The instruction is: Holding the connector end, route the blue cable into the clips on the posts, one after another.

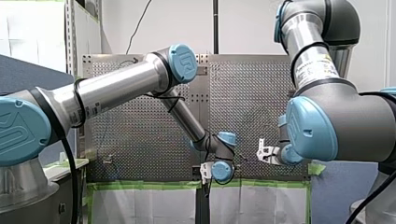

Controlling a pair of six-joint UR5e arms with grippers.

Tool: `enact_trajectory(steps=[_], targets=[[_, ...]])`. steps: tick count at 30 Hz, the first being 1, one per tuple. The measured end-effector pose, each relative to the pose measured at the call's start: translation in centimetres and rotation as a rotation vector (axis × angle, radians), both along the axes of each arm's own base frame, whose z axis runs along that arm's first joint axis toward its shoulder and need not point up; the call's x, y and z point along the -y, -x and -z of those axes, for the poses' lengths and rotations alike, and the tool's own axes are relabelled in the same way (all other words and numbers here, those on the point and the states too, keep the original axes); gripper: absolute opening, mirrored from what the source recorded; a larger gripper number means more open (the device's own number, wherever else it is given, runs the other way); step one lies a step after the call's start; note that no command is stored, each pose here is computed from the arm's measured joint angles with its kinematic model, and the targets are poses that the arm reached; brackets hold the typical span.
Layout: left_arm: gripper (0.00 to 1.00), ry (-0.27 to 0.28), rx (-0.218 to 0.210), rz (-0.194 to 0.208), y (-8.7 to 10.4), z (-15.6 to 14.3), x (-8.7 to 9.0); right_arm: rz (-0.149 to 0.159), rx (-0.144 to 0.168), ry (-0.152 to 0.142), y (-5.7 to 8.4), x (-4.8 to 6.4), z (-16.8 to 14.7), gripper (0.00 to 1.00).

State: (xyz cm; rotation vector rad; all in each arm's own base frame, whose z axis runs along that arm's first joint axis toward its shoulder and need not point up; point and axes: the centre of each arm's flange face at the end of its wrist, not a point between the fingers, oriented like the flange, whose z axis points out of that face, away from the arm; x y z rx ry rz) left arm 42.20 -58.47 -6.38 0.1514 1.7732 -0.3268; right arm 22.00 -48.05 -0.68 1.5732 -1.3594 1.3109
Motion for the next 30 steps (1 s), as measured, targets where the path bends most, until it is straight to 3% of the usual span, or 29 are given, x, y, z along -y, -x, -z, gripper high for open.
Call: enact_trajectory(steps=[5, 12, 20, 30], targets=[[0.03, 0.012, 0.003, 0.021, -0.2, 0.5, 0.3, -0.025, 0.026, 0.035, -0.3, 0.9, -0.5, 0.00], [0.03, -0.004, -0.018, 0.040, -0.5, 2.6, 1.1, -0.041, 0.048, 0.058, -0.7, 2.6, -1.3, 0.00], [0.03, 0.041, 0.022, 0.023, -3.3, 1.3, 2.1, -0.048, 0.070, 0.043, -0.9, 3.4, -0.8, 0.00], [0.03, 0.084, 0.061, 0.016, -5.5, 0.2, 2.1, -0.043, 0.081, 0.012, -0.8, 5.2, 1.7, 0.00]])
